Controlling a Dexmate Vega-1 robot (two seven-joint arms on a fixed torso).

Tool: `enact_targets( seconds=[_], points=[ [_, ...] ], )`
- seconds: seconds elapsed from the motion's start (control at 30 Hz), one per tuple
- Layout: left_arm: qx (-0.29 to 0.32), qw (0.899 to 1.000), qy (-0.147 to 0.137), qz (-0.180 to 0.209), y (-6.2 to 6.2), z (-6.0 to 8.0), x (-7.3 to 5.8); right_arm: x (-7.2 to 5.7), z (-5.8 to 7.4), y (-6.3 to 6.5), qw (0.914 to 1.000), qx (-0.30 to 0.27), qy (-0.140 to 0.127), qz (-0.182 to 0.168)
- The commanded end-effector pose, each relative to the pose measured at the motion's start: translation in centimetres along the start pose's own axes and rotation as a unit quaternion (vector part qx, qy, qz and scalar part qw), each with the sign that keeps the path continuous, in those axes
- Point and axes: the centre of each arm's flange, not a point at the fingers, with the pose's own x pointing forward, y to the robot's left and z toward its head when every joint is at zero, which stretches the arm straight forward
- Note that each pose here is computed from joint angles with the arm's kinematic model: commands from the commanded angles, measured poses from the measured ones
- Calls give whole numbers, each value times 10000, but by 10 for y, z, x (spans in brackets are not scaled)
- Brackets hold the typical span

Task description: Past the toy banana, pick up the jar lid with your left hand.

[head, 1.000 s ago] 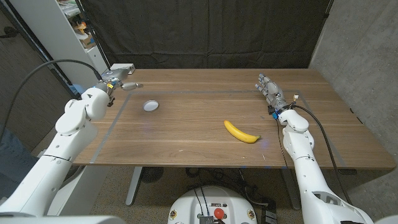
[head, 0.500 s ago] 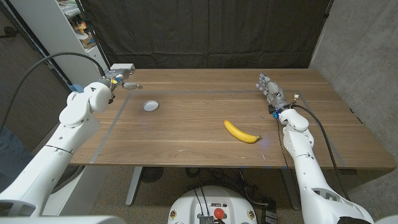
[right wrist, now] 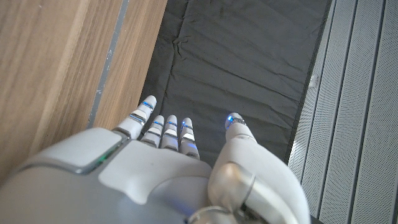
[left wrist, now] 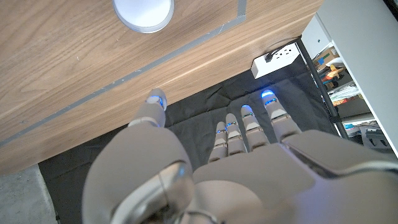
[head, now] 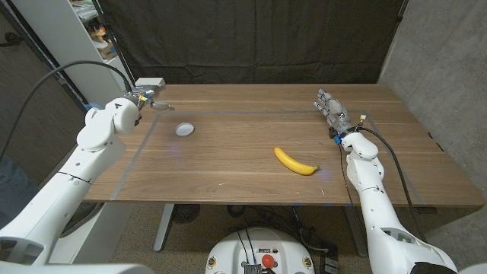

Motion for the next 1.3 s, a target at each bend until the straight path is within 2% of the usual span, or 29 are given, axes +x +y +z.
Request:
enact_targets(
  seconds=[0.03, 0.47, 0.7, 0.9, 1.03, 1.3],
  points=[
    [281, 9996, 102, 22, -4, 5, -2, 0, -2, -1, 10000, 9, 22, 2],
    [181, 9997, 173, -41, -18, -1, -5, -3, -2, 0, 10000, -17, 27, 12],
    [36, 9994, 235, -255, -28, -4, 0, -4, -1, 1, 10000, -39, 34, 22],
    [-9, 9984, 276, -495, -33, -2, 7, -7, -2, -1, 10000, -24, 38, 5],
    [-19, 9976, 339, -599, -33, 0, 11, -9, -2, -2, 10000, -28, 36, -12],
    [105, 9972, 282, -677, -30, 6, 18, -12, -2, -2, 10000, -13, 18, -37]
  ],
)
